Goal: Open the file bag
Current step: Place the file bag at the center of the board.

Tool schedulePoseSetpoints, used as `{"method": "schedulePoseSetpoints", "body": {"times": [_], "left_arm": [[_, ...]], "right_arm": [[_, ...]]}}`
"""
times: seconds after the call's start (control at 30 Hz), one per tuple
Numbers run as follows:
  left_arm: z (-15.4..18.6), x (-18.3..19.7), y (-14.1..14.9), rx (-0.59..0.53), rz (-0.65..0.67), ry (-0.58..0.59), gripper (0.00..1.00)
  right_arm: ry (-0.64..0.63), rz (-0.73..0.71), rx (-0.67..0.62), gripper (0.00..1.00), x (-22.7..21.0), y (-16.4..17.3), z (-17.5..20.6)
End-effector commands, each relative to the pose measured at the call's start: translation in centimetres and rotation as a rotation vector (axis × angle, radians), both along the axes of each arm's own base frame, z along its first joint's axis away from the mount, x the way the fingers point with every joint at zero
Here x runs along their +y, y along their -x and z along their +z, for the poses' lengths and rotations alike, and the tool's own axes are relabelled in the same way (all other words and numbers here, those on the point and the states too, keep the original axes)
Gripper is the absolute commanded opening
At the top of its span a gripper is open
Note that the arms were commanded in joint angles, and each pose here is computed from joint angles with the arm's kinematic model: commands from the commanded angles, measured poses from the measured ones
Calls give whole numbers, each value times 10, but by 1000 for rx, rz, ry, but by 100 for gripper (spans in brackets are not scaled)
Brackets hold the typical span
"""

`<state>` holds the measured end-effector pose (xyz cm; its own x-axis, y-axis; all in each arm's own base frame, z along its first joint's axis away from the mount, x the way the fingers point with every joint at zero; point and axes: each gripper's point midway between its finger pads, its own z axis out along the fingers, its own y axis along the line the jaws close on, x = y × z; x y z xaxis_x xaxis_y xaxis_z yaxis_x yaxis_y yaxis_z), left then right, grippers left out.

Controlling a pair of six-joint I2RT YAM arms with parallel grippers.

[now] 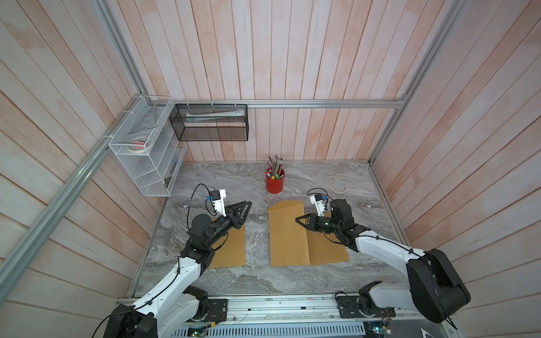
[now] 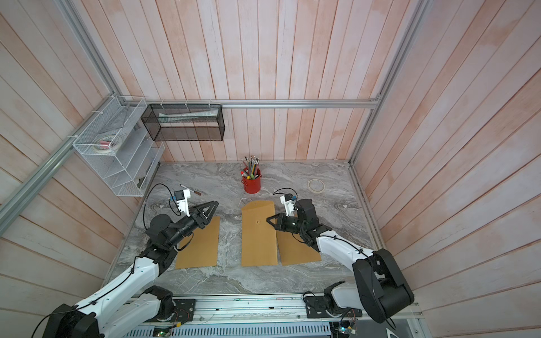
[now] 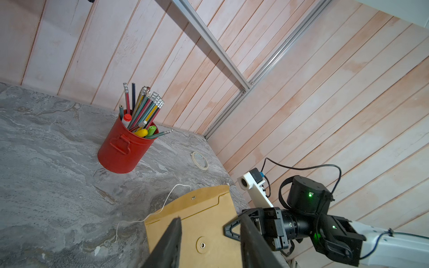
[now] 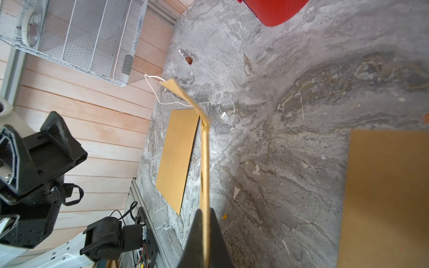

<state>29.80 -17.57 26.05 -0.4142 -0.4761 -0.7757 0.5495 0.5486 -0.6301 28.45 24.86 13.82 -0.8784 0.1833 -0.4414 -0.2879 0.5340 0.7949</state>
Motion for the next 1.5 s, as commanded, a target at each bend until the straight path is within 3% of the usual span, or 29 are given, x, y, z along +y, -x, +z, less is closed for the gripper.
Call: {"method": "schedulePoseSetpoints", "body": {"times": [0.0, 0.57, 1.47], "left_arm": [[-12, 2, 0, 16, 8, -17, 44], [-17, 4, -3, 27, 23, -14, 44], [-21, 4, -3, 34, 25, -17, 44]], "right_arm": [[-3, -32, 1, 0, 3, -8, -3], [109, -23, 86, 0, 27, -25, -47], [143, -10, 157, 0, 38, -29, -73]]}}
